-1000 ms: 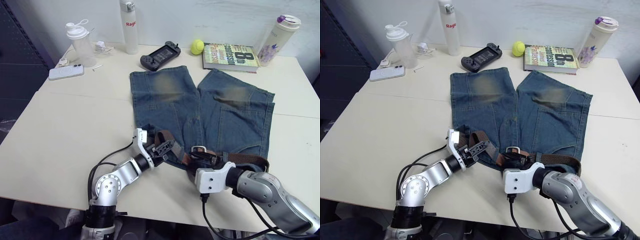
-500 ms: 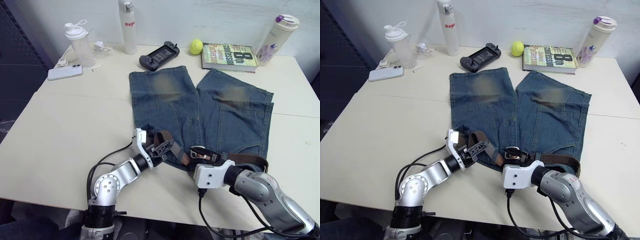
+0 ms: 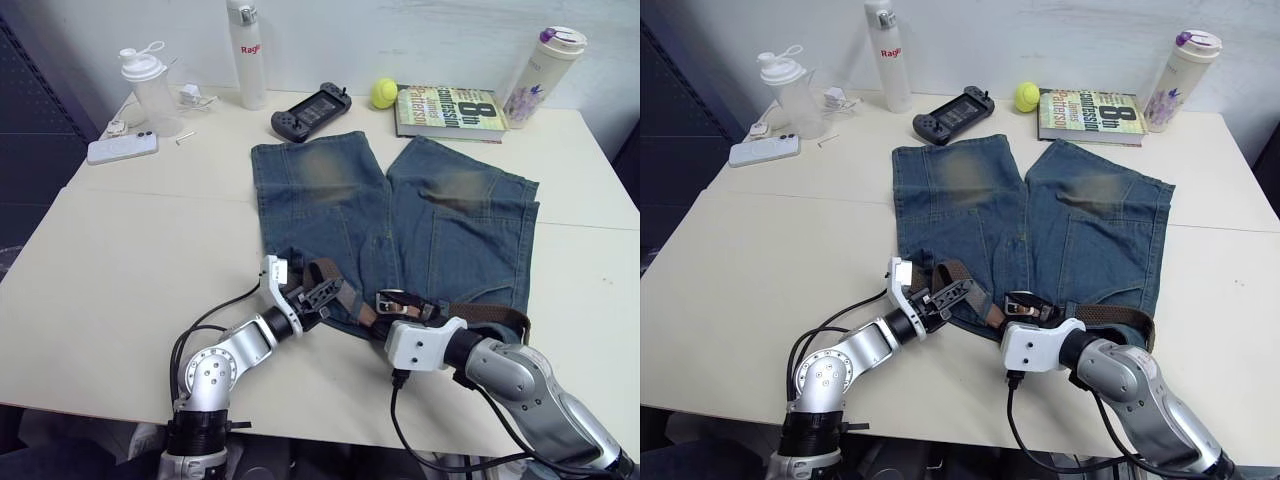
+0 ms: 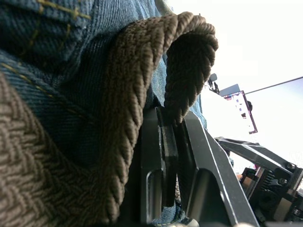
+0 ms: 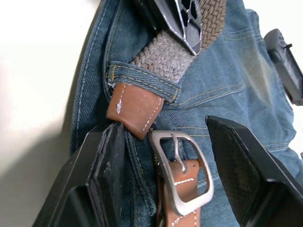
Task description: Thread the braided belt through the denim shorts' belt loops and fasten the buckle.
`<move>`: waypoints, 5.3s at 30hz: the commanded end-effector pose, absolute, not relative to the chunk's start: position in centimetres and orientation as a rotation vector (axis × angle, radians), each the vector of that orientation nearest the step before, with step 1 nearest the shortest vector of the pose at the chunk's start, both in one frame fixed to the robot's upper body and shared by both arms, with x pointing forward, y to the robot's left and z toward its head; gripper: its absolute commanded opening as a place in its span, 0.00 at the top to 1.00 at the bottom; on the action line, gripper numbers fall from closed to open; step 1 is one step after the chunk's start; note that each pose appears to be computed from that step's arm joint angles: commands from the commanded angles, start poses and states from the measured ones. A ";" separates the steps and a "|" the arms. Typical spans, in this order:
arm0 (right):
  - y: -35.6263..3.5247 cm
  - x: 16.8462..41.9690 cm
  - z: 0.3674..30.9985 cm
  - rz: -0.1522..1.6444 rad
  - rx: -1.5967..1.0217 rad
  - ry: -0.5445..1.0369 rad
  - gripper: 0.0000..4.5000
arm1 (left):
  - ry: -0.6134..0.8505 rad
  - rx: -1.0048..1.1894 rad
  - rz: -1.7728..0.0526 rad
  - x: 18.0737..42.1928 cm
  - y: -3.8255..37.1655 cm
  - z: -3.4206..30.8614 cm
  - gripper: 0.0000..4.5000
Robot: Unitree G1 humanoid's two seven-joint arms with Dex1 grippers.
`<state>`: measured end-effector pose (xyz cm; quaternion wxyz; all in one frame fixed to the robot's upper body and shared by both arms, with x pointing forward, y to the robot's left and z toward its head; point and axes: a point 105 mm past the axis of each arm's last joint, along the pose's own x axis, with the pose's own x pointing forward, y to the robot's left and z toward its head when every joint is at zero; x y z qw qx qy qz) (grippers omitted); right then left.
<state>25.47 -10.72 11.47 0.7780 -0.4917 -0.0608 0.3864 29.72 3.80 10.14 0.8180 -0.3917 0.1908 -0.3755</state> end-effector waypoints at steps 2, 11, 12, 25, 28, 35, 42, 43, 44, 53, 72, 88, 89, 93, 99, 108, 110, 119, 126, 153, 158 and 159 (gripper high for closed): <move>-8.7 24.5 15.8 0.847 -1.094 -0.369 0.35 | 0.503 -0.826 -0.876 28.1 1.9 9.0 1.00; -8.2 25.0 14.8 0.865 -1.104 -0.358 0.44 | 0.504 -0.822 -0.883 28.0 1.8 9.1 1.00; -8.1 25.1 14.8 0.861 -1.102 -0.358 0.49 | 0.504 -0.823 -0.882 28.0 1.9 9.1 1.00; -7.7 25.5 14.6 0.855 -1.119 -0.366 0.99 | 0.501 -0.827 -0.880 28.0 1.8 9.2 1.00; -8.0 25.4 14.5 0.856 -1.127 -0.359 0.99 | 0.501 -0.825 -0.879 28.0 1.9 9.2 1.00; -8.1 25.2 14.3 0.865 -1.056 -0.316 0.91 | 0.503 -0.820 -0.879 28.1 1.9 9.2 1.00; -6.9 24.3 13.9 0.919 -1.028 -0.323 0.60 | 0.503 -0.819 -0.880 28.1 2.0 9.2 1.00; -6.9 24.2 13.9 0.923 -1.027 -0.323 0.60 | 0.503 -0.819 -0.880 28.1 2.0 9.2 1.00; -6.9 24.2 13.9 0.924 -1.028 -0.324 0.60 | 0.502 -0.819 -0.880 28.1 2.0 9.2 1.00; -7.1 23.0 14.3 0.985 -1.032 -0.329 0.60 | 0.508 -0.815 -0.878 28.2 2.2 9.1 1.00; -9.9 24.0 11.4 0.940 -1.110 -0.171 0.60 | 0.513 -0.829 -0.875 28.1 2.2 9.0 1.00; -9.7 23.6 11.3 0.938 -1.118 -0.146 0.60 | 0.511 -0.829 -0.874 28.2 2.3 9.2 1.00; -9.5 23.2 11.5 0.951 -1.104 -0.151 0.60 | 0.510 -0.829 -0.873 28.3 2.3 9.1 1.00; -9.5 23.3 11.2 0.936 -1.118 -0.132 0.60 | 0.509 -0.830 -0.873 28.3 2.3 9.2 1.00; -10.1 23.7 10.4 0.899 -1.163 -0.096 0.60 | 0.508 -0.831 -0.875 28.3 2.2 9.2 1.00; -10.6 24.8 10.6 0.805 -1.209 -0.090 0.60 | 0.511 -0.827 -0.878 28.3 2.3 9.2 1.00; -10.3 25.1 11.4 0.760 -1.190 -0.133 0.60 | 0.510 -0.825 -0.880 28.4 2.3 9.2 1.00; -8.7 23.7 13.6 0.782 -1.145 -0.308 0.60 | 0.513 -0.823 -0.884 28.4 2.3 9.2 1.00; -9.1 23.8 13.4 0.788 -1.157 -0.297 0.60 | 0.514 -0.824 -0.885 28.3 2.2 9.2 1.00; -9.8 23.5 12.7 0.797 -1.167 -0.251 0.60 | 0.519 -0.819 -0.887 28.4 2.2 9.2 1.00; -10.1 23.6 12.6 0.789 -1.169 -0.240 0.60 | 0.519 -0.819 -0.887 28.4 2.2 9.2 1.00; -10.1 23.6 12.6 0.788 -1.170 -0.239 0.65 | 0.519 -0.820 -0.887 28.4 2.2 9.2 1.00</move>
